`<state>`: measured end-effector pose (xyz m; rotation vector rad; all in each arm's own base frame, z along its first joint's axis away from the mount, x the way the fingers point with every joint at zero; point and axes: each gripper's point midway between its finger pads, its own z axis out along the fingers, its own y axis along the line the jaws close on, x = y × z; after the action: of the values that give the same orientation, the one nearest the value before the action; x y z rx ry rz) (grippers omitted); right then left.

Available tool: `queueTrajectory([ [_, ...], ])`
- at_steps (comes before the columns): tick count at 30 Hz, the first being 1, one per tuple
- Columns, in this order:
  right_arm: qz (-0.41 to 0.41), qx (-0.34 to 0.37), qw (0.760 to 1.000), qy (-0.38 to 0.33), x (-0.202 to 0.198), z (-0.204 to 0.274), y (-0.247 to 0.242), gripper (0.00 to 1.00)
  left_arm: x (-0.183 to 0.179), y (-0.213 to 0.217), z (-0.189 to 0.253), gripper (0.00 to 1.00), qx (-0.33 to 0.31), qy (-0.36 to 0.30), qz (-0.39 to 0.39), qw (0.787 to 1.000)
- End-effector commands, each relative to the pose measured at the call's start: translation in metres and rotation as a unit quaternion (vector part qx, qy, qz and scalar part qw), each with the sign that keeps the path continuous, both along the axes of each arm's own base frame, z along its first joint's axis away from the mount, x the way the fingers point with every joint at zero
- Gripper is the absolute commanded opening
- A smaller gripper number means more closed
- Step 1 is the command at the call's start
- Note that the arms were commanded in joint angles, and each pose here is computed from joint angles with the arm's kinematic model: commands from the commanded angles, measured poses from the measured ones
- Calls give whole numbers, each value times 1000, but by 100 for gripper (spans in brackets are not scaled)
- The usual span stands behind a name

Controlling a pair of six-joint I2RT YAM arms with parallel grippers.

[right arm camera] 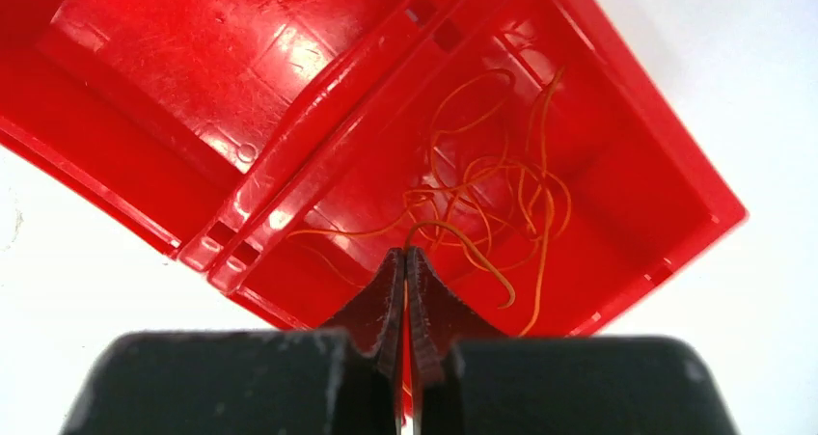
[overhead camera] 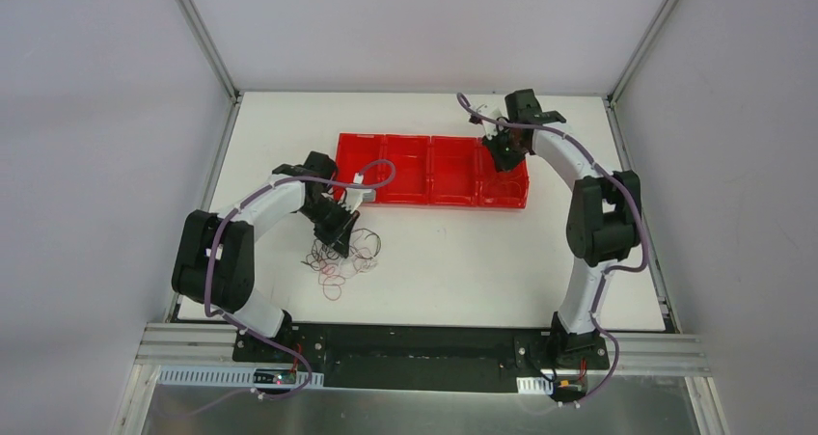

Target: Untangle the cables

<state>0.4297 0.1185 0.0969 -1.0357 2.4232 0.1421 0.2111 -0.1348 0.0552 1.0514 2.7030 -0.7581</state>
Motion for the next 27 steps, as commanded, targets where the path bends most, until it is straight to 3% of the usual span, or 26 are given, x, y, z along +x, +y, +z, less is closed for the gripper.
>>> queueTrajectory([
  [1,22,23,999,19,-3,-10,8,0,1,-9,7,0,-16,5,-3,1000],
  [11,-3,21,999,48,3,-31,10,0,1,-9,7,0,-18,6,-3,1000],
  [27,-30,44,998,-30,8,46,8,48,1,-13,12,0,-26,3,5,1000],
])
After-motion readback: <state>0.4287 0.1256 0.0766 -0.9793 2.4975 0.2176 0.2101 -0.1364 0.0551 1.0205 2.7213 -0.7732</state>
